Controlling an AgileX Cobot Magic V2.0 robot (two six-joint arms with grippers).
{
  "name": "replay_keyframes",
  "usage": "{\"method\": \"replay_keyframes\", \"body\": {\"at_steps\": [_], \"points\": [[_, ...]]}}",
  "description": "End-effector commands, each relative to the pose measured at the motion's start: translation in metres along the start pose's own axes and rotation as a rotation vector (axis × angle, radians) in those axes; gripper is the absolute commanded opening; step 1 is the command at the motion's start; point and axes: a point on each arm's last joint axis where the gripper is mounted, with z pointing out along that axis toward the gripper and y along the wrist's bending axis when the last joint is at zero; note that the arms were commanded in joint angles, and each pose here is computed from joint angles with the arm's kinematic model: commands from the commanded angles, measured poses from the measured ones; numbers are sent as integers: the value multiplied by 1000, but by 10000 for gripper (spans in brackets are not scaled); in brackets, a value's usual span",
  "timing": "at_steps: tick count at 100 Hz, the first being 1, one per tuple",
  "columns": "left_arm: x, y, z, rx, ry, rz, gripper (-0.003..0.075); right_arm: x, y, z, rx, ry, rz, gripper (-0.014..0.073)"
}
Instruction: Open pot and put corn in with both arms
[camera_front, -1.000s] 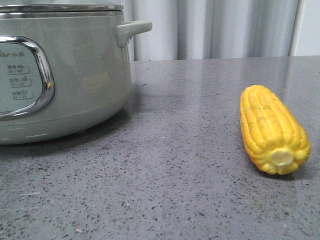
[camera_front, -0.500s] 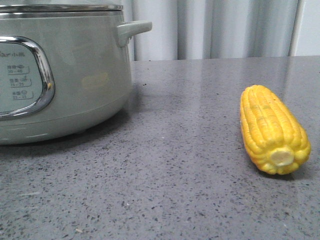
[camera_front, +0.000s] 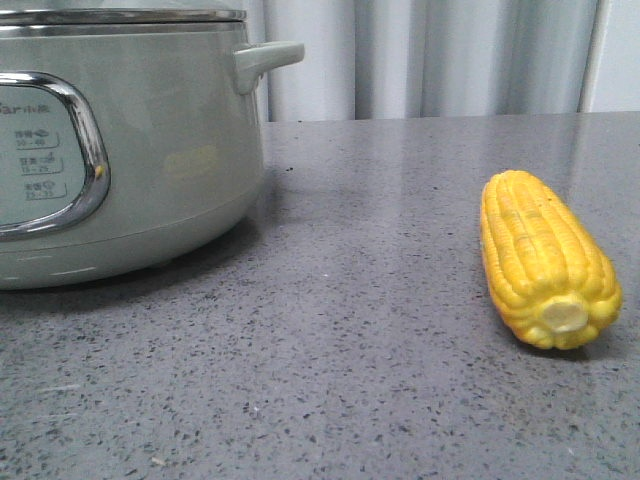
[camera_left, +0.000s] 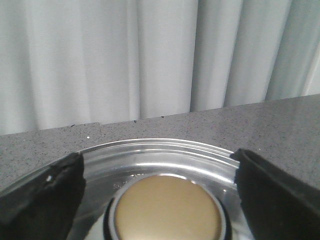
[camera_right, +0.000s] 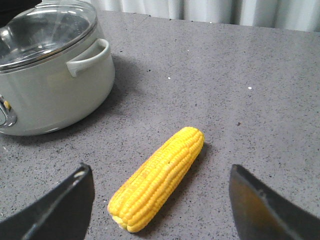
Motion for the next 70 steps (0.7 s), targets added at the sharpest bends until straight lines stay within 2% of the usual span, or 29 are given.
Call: {"method": "replay_keyframes", "body": {"at_steps": [1, 12, 24, 34, 70], "points": [[-16, 0, -2, -11, -89, -2, 542, -15, -2, -3, 22, -83, -1, 468], [-17, 1, -2, -21, -100, -22, 542, -15, -2, -3, 23, -85, -1, 468], [-22, 7, -3, -85, -155, -131, 542, -17, -3, -3, 33, -105, -1, 468], [-28, 8, -5, -92, -192, -137, 542, -20, -4, -3, 50, -138, -1, 468], [-11, 3, 5, -54, -49, -132, 549, -25, -8, -2, 81, -184, -3, 468]]}}
